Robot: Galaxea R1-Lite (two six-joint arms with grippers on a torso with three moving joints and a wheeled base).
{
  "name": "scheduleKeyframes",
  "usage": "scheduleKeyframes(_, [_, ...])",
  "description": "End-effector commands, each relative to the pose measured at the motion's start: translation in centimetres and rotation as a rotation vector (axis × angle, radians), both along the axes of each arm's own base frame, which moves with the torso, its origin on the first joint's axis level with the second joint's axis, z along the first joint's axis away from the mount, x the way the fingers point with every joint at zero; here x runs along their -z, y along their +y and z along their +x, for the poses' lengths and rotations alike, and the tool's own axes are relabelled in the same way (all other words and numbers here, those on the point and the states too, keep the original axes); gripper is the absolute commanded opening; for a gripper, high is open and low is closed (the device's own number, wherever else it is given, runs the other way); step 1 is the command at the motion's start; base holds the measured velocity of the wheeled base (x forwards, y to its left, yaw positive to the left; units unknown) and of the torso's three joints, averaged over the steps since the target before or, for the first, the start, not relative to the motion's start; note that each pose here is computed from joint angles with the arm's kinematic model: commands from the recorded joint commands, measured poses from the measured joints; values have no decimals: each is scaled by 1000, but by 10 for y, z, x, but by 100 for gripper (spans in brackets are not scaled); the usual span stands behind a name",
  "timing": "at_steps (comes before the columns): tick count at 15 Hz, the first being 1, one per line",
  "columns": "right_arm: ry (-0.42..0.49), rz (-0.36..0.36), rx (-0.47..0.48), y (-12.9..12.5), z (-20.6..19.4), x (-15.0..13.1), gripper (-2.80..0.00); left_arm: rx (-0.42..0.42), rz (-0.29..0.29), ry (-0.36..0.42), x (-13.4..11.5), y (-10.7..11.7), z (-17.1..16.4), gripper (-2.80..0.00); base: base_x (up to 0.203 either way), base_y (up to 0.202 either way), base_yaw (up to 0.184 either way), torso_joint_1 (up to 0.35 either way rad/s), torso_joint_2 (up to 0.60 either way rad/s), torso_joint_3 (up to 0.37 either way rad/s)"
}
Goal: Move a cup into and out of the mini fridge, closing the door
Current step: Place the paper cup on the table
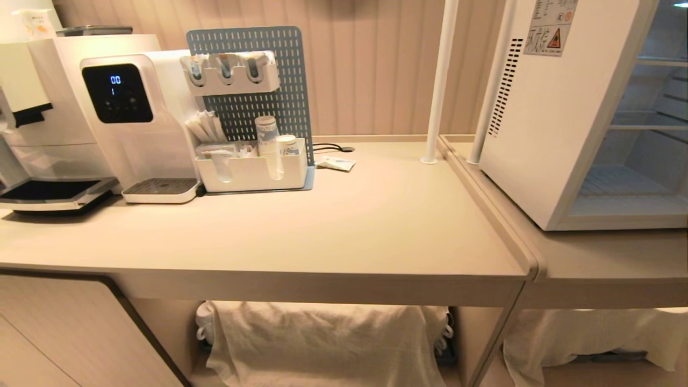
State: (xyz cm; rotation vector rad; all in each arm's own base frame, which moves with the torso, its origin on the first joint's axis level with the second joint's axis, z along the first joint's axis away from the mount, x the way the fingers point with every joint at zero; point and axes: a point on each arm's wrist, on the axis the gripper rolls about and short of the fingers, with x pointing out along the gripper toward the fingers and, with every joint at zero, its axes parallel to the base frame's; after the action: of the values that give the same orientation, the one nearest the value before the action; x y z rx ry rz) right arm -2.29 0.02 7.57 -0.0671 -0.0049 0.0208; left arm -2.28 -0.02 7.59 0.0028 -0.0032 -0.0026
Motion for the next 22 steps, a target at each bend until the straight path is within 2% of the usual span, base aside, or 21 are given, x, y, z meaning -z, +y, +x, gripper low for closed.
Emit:
scheduleKeyframes(1, [3, 1, -2, 0, 0, 0, -280, -1, 0, -1, 0, 0, 0, -280, 0, 191, -4, 2, 2, 2])
scheduleKeyframes(20, [1, 2, -1, 0, 0, 0, -280, -1, 0, -1, 0, 0, 0, -280, 0, 191, 0, 2, 4, 1])
scheduleKeyframes(22, [6, 35, 5, 0, 0, 0, -280, -1, 0, -1, 0, 0, 0, -280, 0, 101, 3, 3, 2, 2])
